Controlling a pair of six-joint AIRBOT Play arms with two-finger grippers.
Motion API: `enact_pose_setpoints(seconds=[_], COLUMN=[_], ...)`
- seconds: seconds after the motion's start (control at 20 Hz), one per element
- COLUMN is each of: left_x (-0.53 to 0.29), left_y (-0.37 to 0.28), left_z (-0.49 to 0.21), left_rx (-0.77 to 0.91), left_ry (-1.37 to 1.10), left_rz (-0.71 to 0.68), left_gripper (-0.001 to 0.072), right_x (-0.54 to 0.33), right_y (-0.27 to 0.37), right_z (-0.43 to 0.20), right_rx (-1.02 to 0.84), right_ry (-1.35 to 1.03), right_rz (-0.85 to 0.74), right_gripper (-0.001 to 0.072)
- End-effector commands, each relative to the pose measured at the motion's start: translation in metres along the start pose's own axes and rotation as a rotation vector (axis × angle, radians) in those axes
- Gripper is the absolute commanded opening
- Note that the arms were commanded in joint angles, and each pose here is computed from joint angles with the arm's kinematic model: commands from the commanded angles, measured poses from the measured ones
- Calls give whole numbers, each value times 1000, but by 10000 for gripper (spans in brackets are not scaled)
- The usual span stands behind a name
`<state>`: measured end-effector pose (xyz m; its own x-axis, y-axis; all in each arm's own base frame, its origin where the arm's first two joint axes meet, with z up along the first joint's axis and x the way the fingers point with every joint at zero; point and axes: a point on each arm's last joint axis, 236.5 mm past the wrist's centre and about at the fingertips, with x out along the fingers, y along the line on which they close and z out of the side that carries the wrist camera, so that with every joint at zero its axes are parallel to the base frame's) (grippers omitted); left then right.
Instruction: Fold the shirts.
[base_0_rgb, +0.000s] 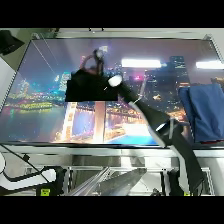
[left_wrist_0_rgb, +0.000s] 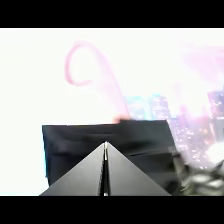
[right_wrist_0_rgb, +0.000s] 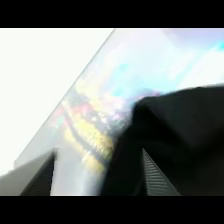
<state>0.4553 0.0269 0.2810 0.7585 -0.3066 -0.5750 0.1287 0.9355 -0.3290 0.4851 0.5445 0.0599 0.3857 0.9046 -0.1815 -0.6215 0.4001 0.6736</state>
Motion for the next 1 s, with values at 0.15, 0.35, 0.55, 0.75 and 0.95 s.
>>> enact_pose_setpoints(seconds=[0.15,0.35,0.55,0.75,0.95], left_x=[-5,-4,-4,-4,-3], left_y=[21,22,23,23,21], left_z=[-28,-28,-27,-27,-28], left_rx=[-46,-47,-46,-45,-8], left_ry=[32,27,22,22,28], left_rz=[28,31,33,33,29], left_gripper=[24,24,24,24,24], right_x=[-49,-149,-210,-198,-161], right_y=[4,-74,-155,-202,-212], right_z=[37,81,46,-5,-47], right_rx=[-91,18,244,379,505], right_ry=[90,227,368,422,426], right_rz=[72,-140,-309,-363,-294], right_gripper=[458,464,581,646,646])
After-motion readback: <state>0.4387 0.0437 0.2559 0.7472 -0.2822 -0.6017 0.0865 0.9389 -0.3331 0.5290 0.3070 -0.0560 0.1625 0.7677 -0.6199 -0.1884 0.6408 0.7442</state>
